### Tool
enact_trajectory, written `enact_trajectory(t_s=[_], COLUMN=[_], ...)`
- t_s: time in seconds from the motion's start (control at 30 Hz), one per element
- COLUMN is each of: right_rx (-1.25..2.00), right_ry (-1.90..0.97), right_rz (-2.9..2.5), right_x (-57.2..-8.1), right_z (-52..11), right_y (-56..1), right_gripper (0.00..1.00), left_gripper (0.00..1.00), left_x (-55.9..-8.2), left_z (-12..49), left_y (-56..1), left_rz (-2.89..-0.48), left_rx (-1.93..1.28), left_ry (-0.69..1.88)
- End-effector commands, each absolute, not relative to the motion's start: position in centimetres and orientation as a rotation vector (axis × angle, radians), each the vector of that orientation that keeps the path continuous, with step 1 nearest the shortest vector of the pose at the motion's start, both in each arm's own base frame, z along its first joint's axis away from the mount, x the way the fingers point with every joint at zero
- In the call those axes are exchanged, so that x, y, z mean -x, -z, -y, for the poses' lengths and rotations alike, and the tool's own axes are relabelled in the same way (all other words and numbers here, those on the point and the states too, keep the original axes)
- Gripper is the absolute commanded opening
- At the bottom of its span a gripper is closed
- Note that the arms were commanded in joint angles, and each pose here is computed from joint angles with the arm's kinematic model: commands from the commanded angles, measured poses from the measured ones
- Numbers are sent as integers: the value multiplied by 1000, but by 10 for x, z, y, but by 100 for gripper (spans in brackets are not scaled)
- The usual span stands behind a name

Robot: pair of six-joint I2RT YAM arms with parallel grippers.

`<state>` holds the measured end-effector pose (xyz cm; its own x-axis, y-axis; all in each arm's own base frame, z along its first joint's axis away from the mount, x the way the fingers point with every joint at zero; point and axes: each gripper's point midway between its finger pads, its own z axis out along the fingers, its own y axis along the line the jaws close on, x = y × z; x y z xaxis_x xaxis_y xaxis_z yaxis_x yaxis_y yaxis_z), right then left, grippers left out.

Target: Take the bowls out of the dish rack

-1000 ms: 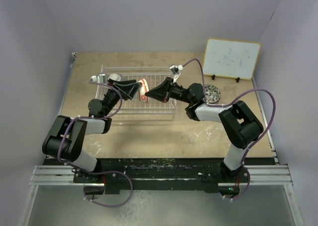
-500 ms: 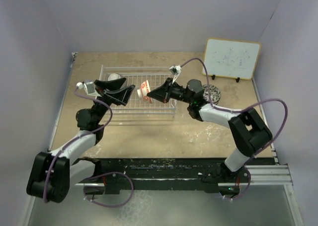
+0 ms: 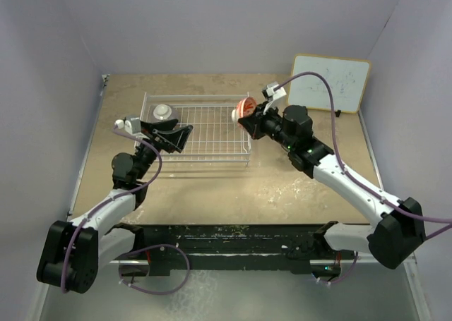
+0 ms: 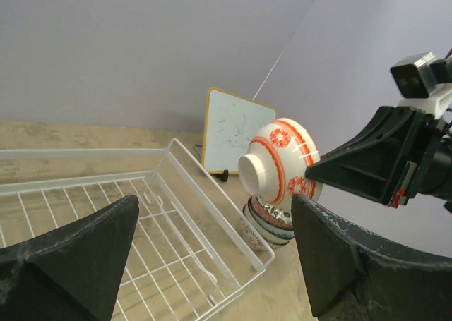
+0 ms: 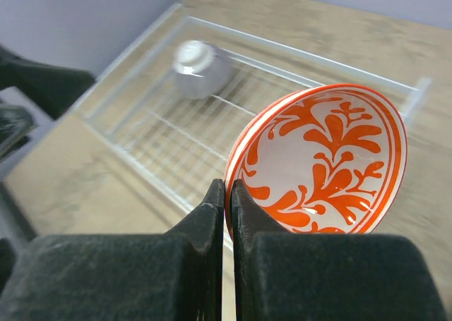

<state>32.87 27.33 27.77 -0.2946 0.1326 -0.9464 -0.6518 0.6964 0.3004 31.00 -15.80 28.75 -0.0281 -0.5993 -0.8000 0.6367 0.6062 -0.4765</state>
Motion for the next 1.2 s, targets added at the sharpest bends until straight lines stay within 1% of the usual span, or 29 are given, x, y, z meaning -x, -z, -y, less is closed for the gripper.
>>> enact_trajectory(t_s=[0.0,0.23,0.5,0.63,1.17], right_rx=[309,203,187,207,230], right_ry=[-416,-27,232,300,432], right_rz=[-1741,-1867,-2060,-2100,-2103], right_x=[-350,-358,-359,-361,-376], right_z=[-212,-151,-123,-120,-108], right_y=[-305,-280,-229,-211,-181], right_gripper=[0,0,0,0,0], left_gripper=[91,90,90,90,90], left_x=[-312,-317,-317,-310,-308], left_z=[160,164,164,167,162], left_y=[-284,-274,-269,-272,-267], left_rz=[-1251,-1276,-1284,-1266,-1286], left_rx=[-53,-45,-45,-95,-89], left_ry=[990,1009,1005,1006,965])
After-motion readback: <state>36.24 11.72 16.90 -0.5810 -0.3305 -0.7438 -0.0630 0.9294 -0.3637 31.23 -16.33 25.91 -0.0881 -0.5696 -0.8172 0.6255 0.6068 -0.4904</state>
